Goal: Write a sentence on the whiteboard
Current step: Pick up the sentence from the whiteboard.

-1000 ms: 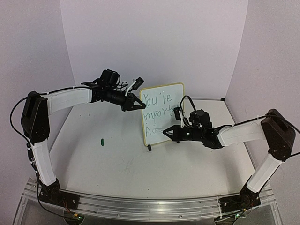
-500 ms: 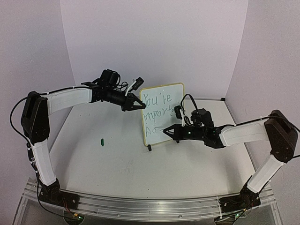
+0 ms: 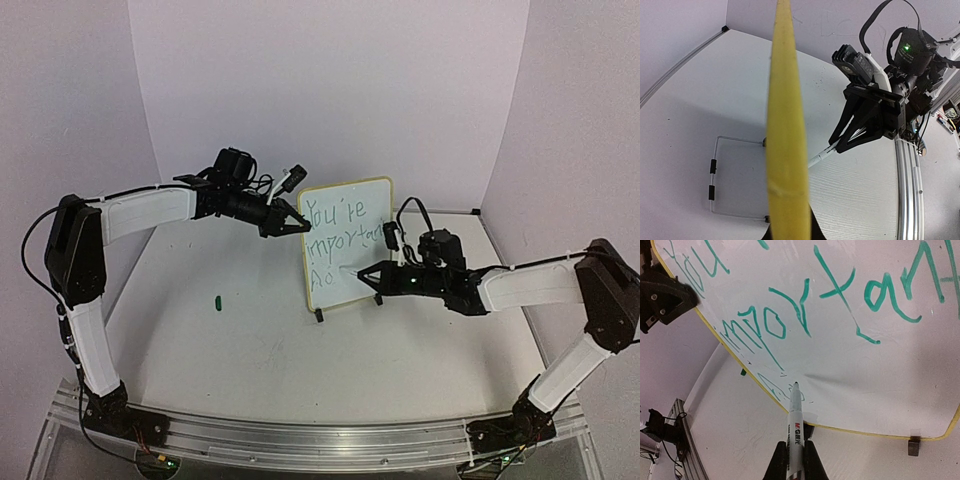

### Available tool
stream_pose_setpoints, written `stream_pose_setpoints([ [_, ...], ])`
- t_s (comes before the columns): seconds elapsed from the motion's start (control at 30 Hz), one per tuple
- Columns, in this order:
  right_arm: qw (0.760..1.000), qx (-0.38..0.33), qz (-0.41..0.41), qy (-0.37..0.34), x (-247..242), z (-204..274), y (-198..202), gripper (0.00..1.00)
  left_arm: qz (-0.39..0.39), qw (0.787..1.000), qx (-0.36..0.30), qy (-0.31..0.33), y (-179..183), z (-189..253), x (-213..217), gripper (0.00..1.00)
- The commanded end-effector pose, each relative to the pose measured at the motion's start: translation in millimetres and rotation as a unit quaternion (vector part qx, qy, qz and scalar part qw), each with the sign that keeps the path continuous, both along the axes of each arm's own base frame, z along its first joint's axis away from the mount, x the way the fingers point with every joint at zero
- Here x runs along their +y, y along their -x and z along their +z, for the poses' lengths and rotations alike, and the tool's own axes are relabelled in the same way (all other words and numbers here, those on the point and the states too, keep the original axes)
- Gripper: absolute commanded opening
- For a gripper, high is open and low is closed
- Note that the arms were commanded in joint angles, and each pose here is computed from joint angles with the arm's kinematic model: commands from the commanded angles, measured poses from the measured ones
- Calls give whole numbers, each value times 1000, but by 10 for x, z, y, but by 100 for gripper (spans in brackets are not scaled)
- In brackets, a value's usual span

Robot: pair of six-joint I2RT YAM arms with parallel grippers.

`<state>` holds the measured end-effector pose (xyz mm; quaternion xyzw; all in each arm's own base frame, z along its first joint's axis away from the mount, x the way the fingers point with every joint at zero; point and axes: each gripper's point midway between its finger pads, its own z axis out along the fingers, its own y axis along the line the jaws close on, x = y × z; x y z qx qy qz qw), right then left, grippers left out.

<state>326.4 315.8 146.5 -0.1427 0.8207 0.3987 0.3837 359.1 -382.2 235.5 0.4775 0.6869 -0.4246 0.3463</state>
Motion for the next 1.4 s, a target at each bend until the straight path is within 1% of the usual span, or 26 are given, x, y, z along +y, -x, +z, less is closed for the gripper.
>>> stream_pose_setpoints([
  [0.0, 1000, -17, 13, -8, 99, 110, -77, 0, -16, 998, 44, -32, 184, -227, -21, 0],
  [0.37, 1000, -16, 21, -7, 169, 93, -123, 0, -16, 998, 45, -34, 178, -249, -25, 0],
  [0.6, 1000, -5, 2, 0, 106, -4, -136, 0, -16, 998, 45, -33, 176, -246, -26, 0],
  [0.9, 999, 31, -15, 21, 13, -324, -88, 0, -16, 998, 45, -34, 177, -244, -25, 0],
  [1.07, 999, 38, -17, 28, 16, -413, -102, 0, -16, 998, 44, -33, 180, -231, -25, 0],
  [1.37, 999, 24, -27, 28, -14, -299, -135, 0, -16, 998, 43, -33, 181, -224, -22, 0],
])
